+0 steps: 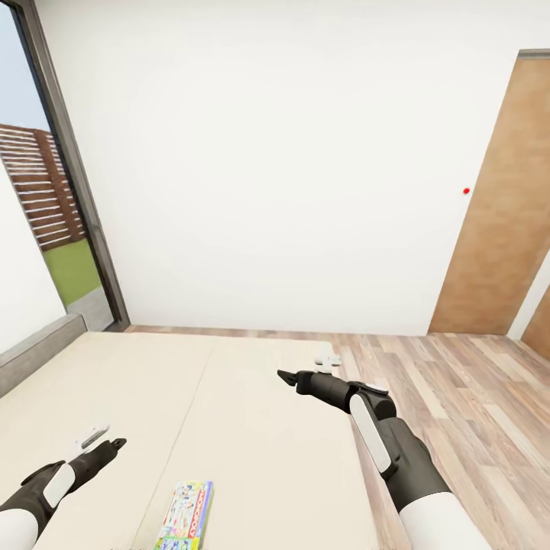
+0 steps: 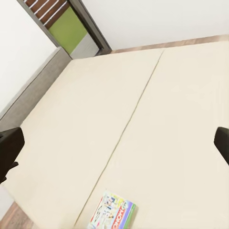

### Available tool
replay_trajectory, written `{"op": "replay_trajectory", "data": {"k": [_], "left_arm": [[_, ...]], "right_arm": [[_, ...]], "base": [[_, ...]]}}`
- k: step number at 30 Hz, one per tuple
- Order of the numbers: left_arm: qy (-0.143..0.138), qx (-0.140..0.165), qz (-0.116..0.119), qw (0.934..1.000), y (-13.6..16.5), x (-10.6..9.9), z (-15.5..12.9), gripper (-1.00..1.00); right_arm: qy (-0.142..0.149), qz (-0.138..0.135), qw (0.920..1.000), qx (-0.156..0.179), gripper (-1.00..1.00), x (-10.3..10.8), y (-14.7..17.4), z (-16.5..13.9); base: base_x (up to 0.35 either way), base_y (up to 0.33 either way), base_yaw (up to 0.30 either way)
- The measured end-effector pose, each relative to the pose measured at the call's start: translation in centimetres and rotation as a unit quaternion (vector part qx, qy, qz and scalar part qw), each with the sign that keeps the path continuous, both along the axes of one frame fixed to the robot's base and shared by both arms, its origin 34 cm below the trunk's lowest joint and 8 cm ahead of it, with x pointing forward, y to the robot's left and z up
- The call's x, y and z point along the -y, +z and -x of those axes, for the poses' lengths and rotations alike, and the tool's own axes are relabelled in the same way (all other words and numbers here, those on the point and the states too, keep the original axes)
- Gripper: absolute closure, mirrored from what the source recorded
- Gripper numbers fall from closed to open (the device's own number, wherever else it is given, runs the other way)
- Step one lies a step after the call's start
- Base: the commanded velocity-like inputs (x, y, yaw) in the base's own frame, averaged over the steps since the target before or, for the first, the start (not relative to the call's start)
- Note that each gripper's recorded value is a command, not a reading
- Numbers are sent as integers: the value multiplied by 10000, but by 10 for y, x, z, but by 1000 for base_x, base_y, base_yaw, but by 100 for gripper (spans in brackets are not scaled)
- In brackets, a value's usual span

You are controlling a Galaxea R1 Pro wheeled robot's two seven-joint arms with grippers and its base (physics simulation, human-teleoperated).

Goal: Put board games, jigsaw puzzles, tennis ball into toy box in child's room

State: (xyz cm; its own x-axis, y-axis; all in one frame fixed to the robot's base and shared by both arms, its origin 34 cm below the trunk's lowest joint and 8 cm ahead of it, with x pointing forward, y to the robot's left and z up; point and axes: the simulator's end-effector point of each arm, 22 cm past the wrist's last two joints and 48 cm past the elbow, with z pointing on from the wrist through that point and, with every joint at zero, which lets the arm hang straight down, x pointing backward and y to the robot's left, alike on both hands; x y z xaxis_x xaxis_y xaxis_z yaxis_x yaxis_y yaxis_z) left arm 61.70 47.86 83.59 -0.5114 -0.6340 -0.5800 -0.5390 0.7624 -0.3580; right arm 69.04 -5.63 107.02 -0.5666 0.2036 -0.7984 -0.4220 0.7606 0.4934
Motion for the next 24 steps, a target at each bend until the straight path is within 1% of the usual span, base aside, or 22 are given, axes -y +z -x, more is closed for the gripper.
{"op": "replay_trajectory", "data": {"k": [24], "left_arm": [[-6, -202, 0, 9998, -20, 1, 7, -100]], "right_arm": [[3, 0, 9998, -206, -100, 0, -23, -2]], "base": [[0, 0, 0]]}}
